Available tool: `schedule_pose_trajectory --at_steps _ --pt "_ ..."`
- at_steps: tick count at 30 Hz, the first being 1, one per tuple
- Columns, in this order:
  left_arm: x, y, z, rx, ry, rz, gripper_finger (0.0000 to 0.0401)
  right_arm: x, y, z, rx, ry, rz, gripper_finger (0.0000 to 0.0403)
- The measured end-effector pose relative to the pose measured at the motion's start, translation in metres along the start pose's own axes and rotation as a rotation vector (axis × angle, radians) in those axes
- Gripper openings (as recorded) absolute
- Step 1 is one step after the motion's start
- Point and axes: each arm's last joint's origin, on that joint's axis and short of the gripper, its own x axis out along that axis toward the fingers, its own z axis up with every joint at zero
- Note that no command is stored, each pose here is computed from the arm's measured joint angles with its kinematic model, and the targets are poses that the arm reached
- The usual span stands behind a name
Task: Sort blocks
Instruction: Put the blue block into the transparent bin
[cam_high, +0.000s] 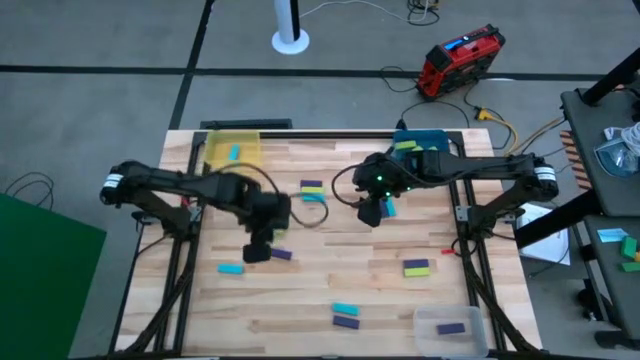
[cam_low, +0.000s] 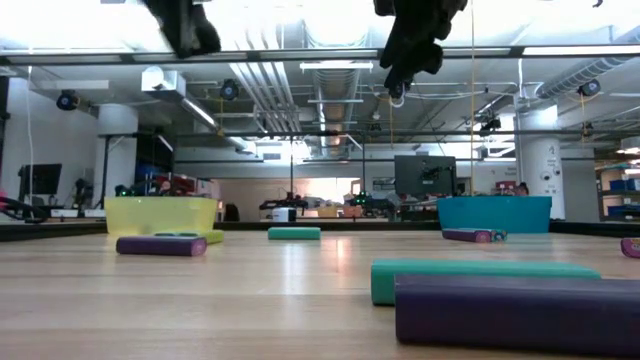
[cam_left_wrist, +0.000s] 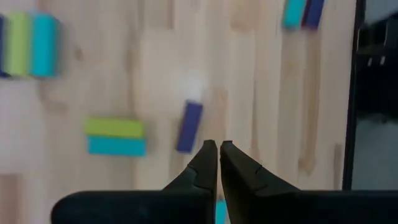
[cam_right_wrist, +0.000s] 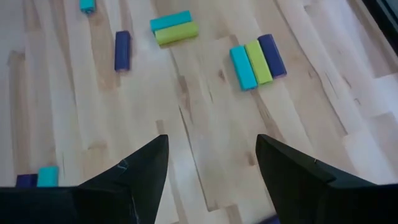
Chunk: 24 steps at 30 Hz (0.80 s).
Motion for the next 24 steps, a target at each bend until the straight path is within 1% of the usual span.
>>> schedule_pose_trajectory --at_steps 3,5,10,12,15,17,20,24 --pt "0.022 -0.009 -0.008 0.032 0.049 -0.008 0.0015 -0.003 -0.001 0.000 0.015 -0.006 0.002 0.0233" --pt "0.036 -0.013 -0.014 0.053 0.065 -0.016 0.0032 -0.009 -0.001 0.000 0.052 -0.024 0.006 0.0233" --pt "0.071 -0.010 -0.030 0.081 0.101 -0.024 0.0096 -0.025 -0.001 -0.001 0.167 -0.068 0.016 0.0233" --pt "0.085 -0.007 -0.033 0.113 0.069 -0.010 0.0127 -0.030 -0.001 0.000 0.207 -0.090 0.021 0.0233" --pt "0.105 -0.001 -0.035 0.167 -0.031 0.048 0.0169 -0.034 -0.001 0.000 0.266 -0.107 0.008 0.0233" --pt "0.116 0.003 -0.040 0.195 -0.055 0.067 0.0192 -0.035 -0.001 -0.001 0.298 -0.109 0.010 0.0233" --pt "0.128 0.008 -0.050 0.215 -0.040 0.072 0.0212 -0.036 0.000 -0.001 0.341 -0.113 0.016 0.0233" --pt "0.142 0.014 -0.063 0.253 -0.027 0.093 0.0217 -0.035 0.001 -0.001 0.368 -0.114 0.022 0.0233"
